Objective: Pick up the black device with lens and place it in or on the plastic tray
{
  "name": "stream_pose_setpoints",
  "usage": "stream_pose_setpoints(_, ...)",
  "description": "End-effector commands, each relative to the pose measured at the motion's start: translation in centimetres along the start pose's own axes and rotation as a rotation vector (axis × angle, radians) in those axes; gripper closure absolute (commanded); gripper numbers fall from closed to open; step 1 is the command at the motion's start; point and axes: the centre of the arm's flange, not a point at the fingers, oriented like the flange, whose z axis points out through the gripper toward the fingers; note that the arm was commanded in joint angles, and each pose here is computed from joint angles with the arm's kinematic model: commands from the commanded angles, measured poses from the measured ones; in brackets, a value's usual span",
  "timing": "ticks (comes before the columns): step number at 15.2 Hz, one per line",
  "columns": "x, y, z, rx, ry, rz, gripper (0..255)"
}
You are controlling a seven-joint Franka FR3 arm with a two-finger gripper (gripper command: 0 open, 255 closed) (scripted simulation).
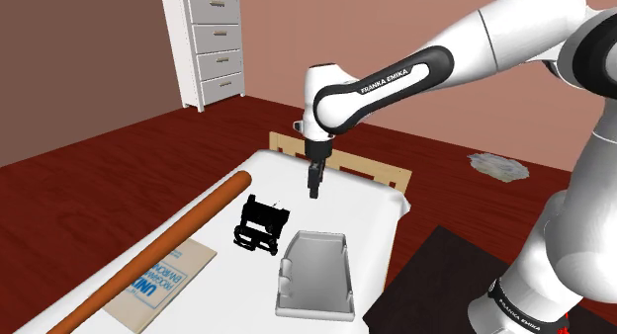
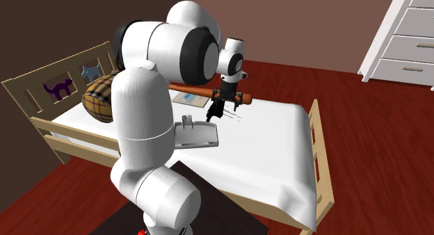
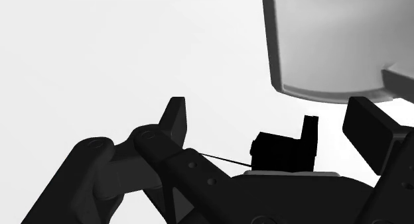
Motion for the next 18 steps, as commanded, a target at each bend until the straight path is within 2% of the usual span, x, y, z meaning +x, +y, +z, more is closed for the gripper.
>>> stream_pose_setpoints(1,2.4,-0.6,1.2,0.009,0.004,-0.040,0)
stream_pose_setpoints(7,9.0,-2.7,4.7,0.036,0.011,-0.157,0)
stream_pose_setpoints(15,9.3,-3.0,8.8,0.037,0.011,-0.162,0)
stream_pose_setpoints(18,9.3,-3.0,8.8,0.037,0.011,-0.162,0)
